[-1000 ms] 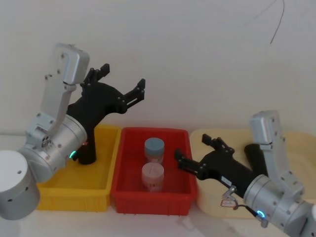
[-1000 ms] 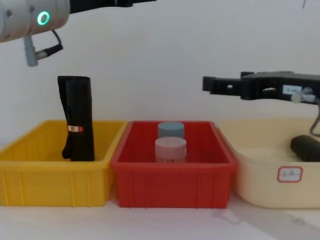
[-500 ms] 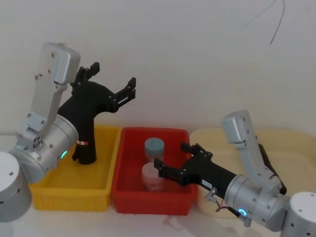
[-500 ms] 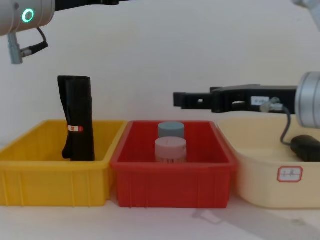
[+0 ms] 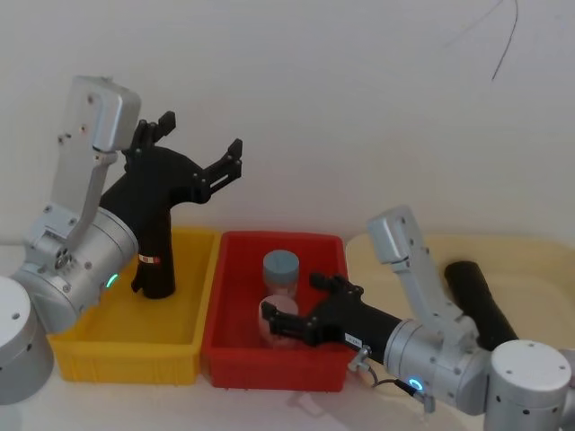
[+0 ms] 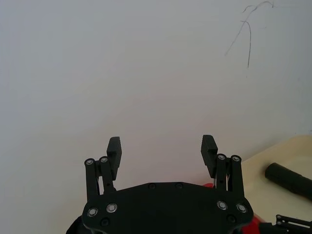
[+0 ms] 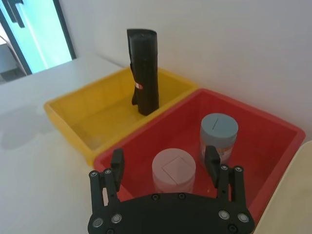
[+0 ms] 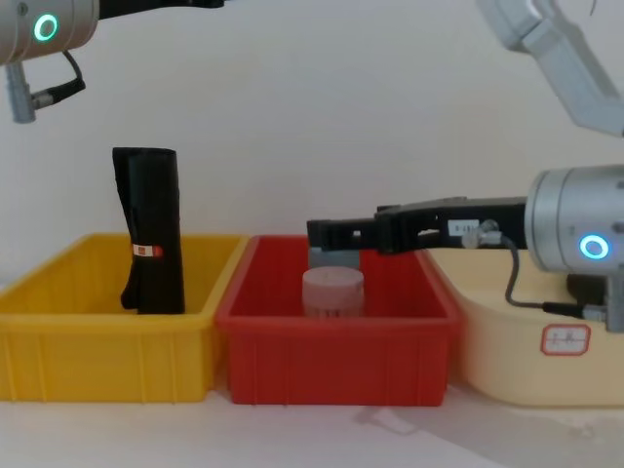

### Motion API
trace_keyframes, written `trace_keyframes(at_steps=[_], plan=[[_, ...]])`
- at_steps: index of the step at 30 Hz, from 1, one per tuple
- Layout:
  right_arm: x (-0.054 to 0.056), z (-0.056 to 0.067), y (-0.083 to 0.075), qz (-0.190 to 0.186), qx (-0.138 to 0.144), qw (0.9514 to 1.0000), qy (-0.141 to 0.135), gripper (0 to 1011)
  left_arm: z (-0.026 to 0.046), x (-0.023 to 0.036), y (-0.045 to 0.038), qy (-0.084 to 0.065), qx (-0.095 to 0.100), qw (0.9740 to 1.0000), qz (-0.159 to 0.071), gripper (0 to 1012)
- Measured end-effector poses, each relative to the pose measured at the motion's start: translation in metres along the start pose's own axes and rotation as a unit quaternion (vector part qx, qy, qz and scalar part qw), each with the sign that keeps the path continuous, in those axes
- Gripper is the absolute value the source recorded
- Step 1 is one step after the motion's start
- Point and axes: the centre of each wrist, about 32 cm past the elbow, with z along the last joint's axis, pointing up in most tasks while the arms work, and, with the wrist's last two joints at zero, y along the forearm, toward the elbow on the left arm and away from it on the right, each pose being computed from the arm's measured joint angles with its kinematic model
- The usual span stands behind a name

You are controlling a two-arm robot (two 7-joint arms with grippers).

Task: Pick up the garbage bag with the one hand and transfer it to the other hand.

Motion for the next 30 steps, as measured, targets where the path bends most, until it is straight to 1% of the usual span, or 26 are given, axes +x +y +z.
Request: trace_keyframes(at_steps=[7, 19, 30], plan=[[0.000, -0.004, 0.010, -0.001, -0.016, 0.9998, -0.009, 1001, 0.0002, 0.0002, 0.0003, -0.001, 0.000, 1.0000, 0.001, 1001], [0.002, -0.013, 0.023, -0.003, -0.019, 0.9991, -0.038, 1001, 0.0004, 0.0006, 0.0008, -0.001, 0.000, 1.0000, 0.002, 1001], [0.003, -0.020, 0.032, -0.004, -0.028, 0.9985, -0.047, 1001, 0.0004, 0.0007, 0.0009, -0.001, 0.000, 1.0000, 0.002, 1001]])
